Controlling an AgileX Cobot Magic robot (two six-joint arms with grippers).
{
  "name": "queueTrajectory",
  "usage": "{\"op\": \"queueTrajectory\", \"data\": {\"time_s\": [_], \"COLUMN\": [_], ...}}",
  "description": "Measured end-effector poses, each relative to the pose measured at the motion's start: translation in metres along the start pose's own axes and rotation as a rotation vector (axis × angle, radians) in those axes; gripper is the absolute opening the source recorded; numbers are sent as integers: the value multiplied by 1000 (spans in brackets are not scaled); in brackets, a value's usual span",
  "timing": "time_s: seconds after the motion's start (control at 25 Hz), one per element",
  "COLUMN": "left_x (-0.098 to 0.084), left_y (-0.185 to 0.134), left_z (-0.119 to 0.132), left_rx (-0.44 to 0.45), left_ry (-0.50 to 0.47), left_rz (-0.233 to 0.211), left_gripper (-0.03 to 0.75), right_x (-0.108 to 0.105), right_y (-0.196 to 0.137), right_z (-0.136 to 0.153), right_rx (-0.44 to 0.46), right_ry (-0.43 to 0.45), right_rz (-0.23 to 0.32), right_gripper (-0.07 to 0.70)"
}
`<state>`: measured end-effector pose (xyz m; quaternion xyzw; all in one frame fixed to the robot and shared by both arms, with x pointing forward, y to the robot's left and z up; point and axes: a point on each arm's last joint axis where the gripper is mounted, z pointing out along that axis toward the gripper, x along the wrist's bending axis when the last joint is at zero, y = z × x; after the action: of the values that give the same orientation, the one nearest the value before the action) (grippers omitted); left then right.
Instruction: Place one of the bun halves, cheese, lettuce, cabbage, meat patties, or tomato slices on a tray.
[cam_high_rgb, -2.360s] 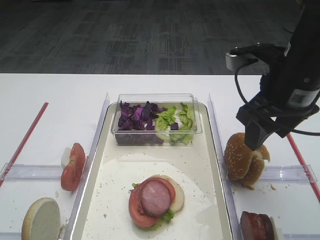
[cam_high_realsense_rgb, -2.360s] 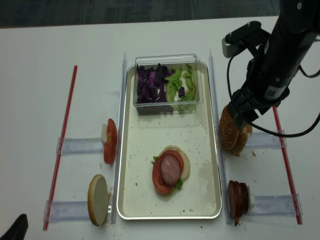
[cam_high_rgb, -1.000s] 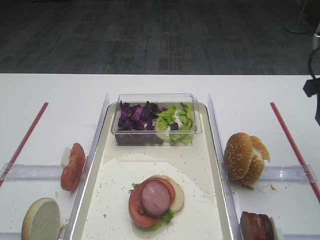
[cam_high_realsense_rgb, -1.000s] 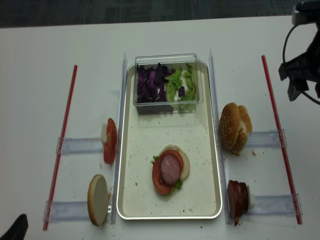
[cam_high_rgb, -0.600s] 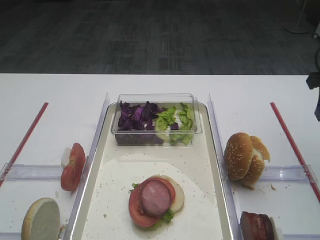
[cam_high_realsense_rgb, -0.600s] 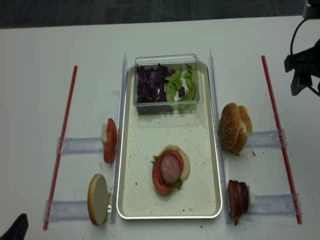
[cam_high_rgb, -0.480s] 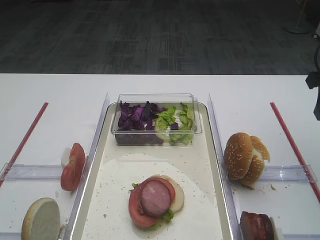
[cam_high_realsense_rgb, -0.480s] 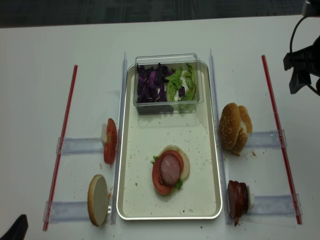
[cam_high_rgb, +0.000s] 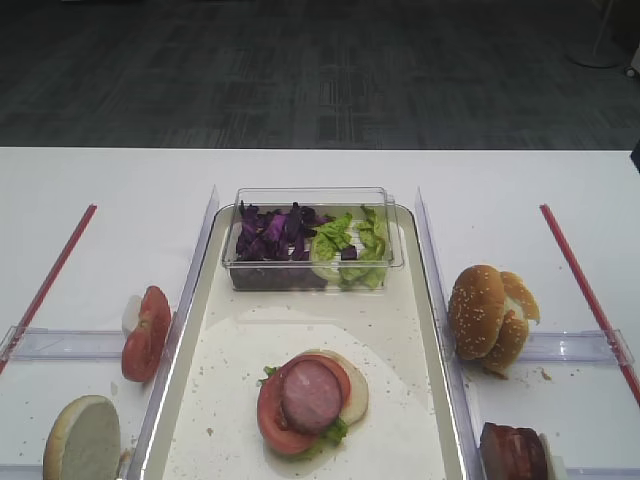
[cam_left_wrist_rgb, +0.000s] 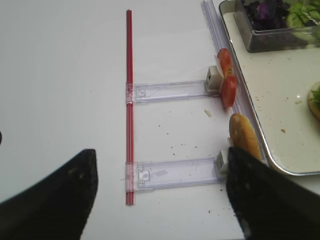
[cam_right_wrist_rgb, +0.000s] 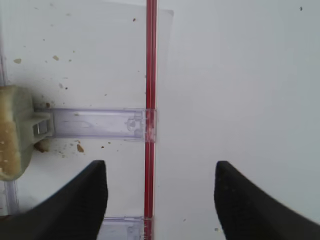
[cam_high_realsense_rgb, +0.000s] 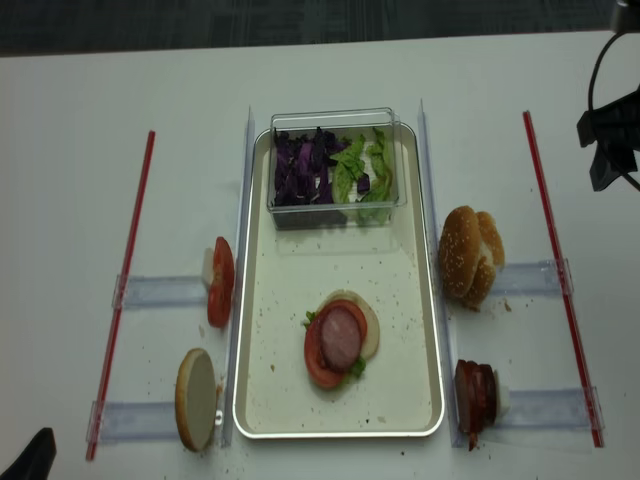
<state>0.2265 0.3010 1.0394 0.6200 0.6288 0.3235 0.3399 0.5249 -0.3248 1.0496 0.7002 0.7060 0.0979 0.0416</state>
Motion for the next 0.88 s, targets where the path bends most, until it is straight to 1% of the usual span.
{"op": "queueTrajectory", "data": {"time_s": [0.2,0.32,0.52,0.64,0.72,0.88], "left_x": [0,0,0,0,0,0], "left_y": [0,0,0,0,0,0], "left_z": [0,0,0,0,0,0], "left_rx": [0,0,0,0,0,0], "left_ry": [0,0,0,0,0,0], "left_rz": [0,0,0,0,0,0], "left_gripper": [492,492,492,492,492,493], "right_x": [6,11,19,22,23,26], "right_y": [-19,-34,-61,-82,-97,-131], "right_z": [-37,-63,-96,-99,-92,-82], "right_rx": [-70,-132,-230,-251,-251,-295], "right_ry": [-11,-18,-19,-12,-12,-19], "right_rz": [-15,-24,-35,-36,-34,-33], "right_gripper": [488,487,487,487,487,487]}}
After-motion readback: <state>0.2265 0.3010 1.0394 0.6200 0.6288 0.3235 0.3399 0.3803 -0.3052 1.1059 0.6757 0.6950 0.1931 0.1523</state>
